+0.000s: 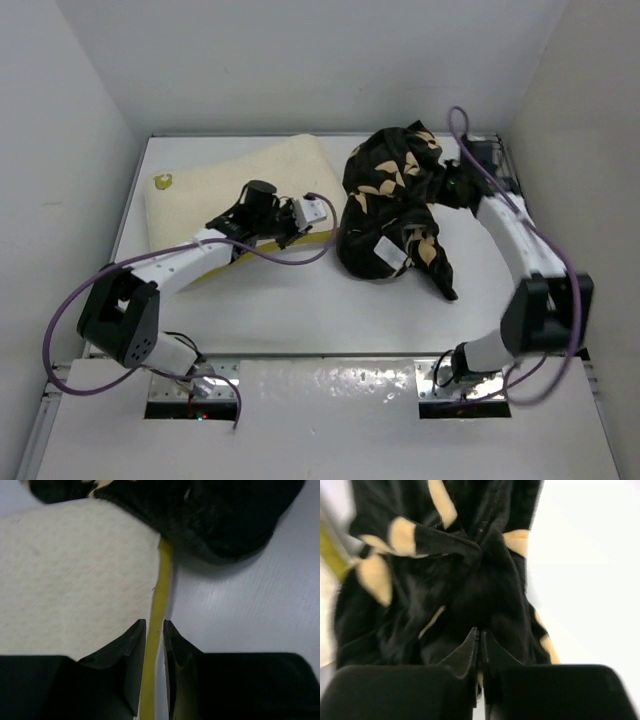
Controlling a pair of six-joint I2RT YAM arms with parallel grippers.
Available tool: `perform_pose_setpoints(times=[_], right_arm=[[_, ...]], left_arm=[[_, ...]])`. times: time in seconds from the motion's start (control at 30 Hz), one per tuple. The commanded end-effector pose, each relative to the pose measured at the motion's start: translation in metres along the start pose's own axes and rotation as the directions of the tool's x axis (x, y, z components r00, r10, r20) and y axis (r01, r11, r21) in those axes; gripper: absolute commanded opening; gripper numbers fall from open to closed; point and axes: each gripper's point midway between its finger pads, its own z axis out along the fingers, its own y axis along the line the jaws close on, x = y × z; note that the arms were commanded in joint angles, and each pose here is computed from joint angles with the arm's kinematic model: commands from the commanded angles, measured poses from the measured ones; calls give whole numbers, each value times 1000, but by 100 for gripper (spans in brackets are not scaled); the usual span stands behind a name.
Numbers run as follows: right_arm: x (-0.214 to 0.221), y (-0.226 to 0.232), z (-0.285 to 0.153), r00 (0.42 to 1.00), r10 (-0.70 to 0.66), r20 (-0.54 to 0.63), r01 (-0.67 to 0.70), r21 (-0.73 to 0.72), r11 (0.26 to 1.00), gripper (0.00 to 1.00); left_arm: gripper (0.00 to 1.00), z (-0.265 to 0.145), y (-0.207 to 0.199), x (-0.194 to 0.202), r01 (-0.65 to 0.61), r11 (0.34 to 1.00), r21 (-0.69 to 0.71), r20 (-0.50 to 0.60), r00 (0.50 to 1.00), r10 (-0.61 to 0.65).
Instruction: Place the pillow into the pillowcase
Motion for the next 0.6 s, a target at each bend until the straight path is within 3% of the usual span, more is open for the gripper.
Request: perform_pose_setpoints(times=[0.0, 0.03, 0.1, 0.13, 0.2, 0.3, 0.43, 0.53, 0.57], right_arm=[[-18, -24, -36, 961, 172, 216, -156, -90, 984, 10], [-25, -14, -49, 953, 184, 240, -151, -150, 977, 25], [33, -42, -34, 959, 235, 158, -220, -108, 970, 48], [44, -45, -33, 961, 241, 136, -227, -108, 968, 67], [74, -47, -29, 967, 245, 75, -235, -114, 965, 77], [98, -38, -19, 971, 237, 9, -233, -164, 959, 78], [112, -24, -2, 971, 230, -73, -240, -211, 948, 77], [122, -22, 12, 963, 231, -138, -255, -199, 946, 73], [126, -23, 14, 959, 237, -156, -264, -189, 946, 66]], left_arm=[[21, 18, -27, -37, 2, 991, 130, 87, 996, -13], [36, 24, -34, -38, -1, 988, 153, 84, 996, -12], [61, 41, -52, -48, -18, 975, 220, 90, 996, -1], [70, 47, -58, -48, -13, 972, 237, 85, 996, -8], [81, 66, -67, -47, 38, 967, 252, 63, 996, -56], [87, 92, -70, -39, 128, 967, 222, 15, 991, -135], [95, 116, -62, -47, 148, 982, 115, 56, 986, -155], [96, 132, -67, -52, 179, 980, 87, 50, 982, -184], [96, 140, -65, -52, 190, 979, 76, 42, 980, -194]])
